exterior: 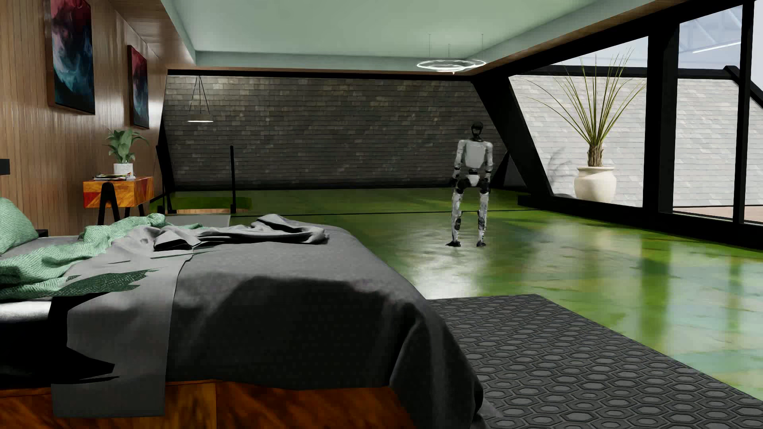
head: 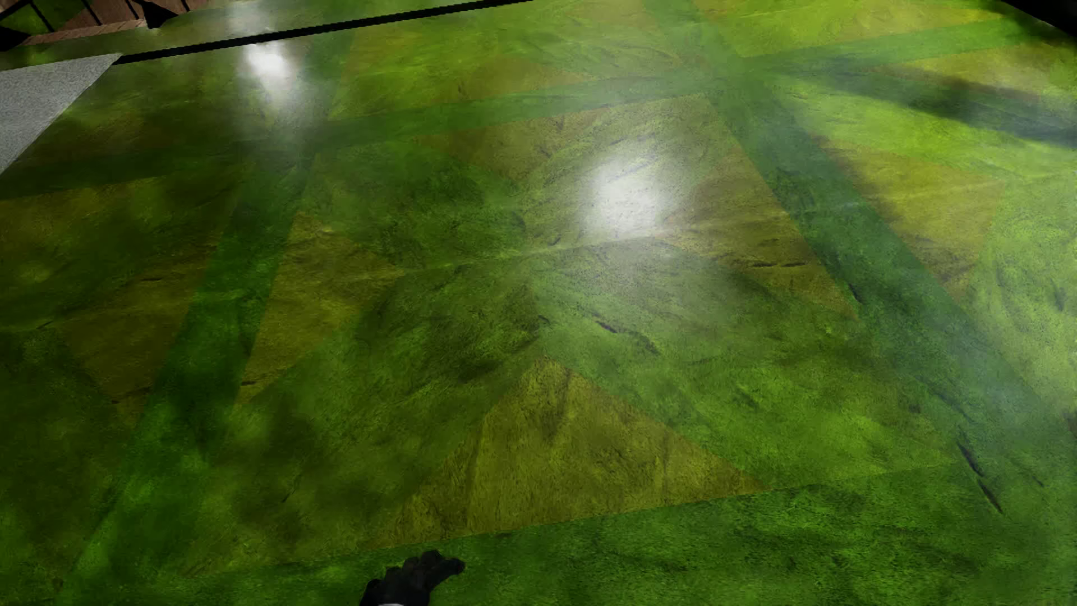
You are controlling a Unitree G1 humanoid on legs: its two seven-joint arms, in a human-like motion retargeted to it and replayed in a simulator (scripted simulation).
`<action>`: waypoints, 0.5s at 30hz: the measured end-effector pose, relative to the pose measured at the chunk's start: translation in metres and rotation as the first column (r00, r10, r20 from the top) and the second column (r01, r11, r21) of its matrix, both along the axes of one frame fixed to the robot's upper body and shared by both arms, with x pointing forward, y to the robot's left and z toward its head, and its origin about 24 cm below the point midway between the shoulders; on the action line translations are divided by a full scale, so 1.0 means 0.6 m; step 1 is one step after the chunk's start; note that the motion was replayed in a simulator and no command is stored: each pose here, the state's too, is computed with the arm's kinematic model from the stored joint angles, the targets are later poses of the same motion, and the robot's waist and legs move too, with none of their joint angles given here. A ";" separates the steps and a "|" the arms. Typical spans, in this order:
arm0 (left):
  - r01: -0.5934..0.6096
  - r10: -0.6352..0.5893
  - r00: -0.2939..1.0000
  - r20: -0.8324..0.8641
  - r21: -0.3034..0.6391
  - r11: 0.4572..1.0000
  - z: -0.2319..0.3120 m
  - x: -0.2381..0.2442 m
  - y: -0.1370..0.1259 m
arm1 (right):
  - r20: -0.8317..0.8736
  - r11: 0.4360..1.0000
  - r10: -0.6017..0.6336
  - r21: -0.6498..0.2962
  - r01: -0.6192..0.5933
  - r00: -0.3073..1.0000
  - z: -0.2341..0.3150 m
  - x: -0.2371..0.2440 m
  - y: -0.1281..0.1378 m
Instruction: Go to the bed
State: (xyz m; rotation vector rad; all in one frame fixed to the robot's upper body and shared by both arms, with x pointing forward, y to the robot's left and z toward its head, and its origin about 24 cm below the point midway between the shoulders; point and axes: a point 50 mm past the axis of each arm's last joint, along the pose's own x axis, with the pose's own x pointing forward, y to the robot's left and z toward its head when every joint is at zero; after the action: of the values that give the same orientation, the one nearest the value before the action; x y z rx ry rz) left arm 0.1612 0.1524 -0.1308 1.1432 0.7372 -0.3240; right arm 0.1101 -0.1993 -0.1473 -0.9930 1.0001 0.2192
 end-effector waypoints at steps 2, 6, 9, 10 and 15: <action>-0.012 0.012 1.000 -0.018 -0.005 1.000 -0.005 -0.010 0.000 | -0.023 1.000 -0.016 -0.011 0.016 1.000 -0.002 -0.005 -0.005; -0.059 0.060 0.996 -0.068 0.020 0.998 -0.017 -0.031 0.015 | 0.007 1.000 -0.002 0.008 0.001 1.000 0.002 0.008 0.003; -0.086 0.090 0.990 -0.107 0.038 0.996 -0.025 -0.045 0.024 | 0.036 1.000 0.019 0.022 -0.020 0.999 0.007 0.023 0.013; -0.092 0.096 0.989 -0.112 0.039 0.995 -0.026 -0.048 0.026 | 0.046 0.999 0.025 0.026 -0.026 0.999 0.009 0.028 0.016; -0.129 0.132 0.985 -0.113 0.028 0.991 -0.028 -0.057 0.029 | 0.065 0.995 0.095 0.029 -0.097 0.993 0.014 0.051 0.029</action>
State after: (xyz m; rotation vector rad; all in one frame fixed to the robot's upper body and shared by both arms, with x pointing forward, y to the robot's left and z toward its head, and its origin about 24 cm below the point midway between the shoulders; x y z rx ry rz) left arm 0.1271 0.1698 -0.1475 1.0965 0.9146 -0.2738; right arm 0.1405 -0.1819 -0.1390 -1.0135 0.8896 0.2815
